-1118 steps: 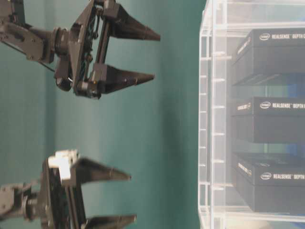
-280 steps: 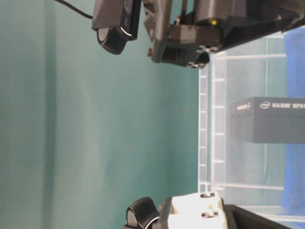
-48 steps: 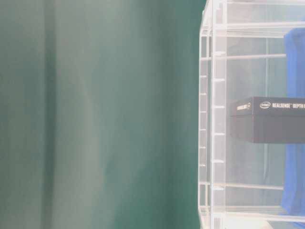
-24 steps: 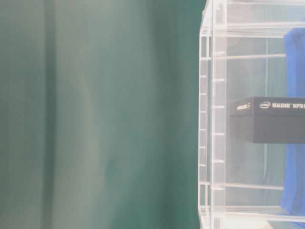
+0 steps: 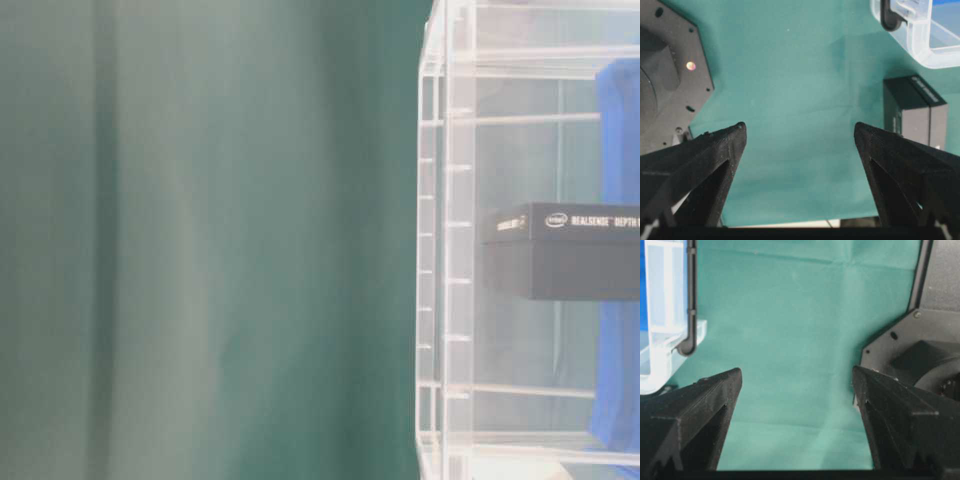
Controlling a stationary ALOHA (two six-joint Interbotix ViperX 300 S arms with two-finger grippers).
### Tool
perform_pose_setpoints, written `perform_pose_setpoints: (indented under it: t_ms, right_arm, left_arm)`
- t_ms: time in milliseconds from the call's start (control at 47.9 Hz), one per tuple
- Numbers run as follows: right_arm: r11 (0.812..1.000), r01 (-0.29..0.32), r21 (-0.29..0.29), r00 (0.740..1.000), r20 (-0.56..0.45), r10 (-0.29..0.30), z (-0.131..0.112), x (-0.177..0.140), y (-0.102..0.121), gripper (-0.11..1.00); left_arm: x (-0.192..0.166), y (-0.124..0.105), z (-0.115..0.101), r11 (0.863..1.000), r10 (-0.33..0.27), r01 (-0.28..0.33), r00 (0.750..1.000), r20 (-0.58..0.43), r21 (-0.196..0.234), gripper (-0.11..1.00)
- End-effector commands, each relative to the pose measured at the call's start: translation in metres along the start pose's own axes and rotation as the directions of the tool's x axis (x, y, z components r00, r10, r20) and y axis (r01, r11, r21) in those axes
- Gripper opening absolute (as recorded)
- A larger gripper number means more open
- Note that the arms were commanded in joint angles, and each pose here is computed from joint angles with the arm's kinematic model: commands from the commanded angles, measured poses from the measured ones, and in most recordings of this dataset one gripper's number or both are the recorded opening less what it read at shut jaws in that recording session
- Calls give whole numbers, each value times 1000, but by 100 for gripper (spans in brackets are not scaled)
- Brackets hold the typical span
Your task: Take the box out of the case with both arms.
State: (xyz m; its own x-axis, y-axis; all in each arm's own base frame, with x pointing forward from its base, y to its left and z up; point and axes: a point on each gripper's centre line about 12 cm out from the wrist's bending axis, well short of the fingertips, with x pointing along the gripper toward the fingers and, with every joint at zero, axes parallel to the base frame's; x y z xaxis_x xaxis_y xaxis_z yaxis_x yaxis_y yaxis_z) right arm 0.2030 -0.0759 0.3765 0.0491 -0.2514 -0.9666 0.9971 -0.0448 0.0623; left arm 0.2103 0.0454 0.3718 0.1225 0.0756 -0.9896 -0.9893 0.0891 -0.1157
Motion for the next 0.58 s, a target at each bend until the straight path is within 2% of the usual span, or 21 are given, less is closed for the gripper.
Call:
perform_pose_setpoints:
  t_ms: [0,564]
  right_arm:
    - [1000,-22,7,1000,3,22,1,-5,-1,87]
    - [1000,-24,7,1000,2,24,1,-5,-1,87]
  left_arm:
    - [-5,-1,1,1000,-18,18,1000,2,-2,88]
    - [-4,0,1,1000,-17,17,1000,2,-5,88]
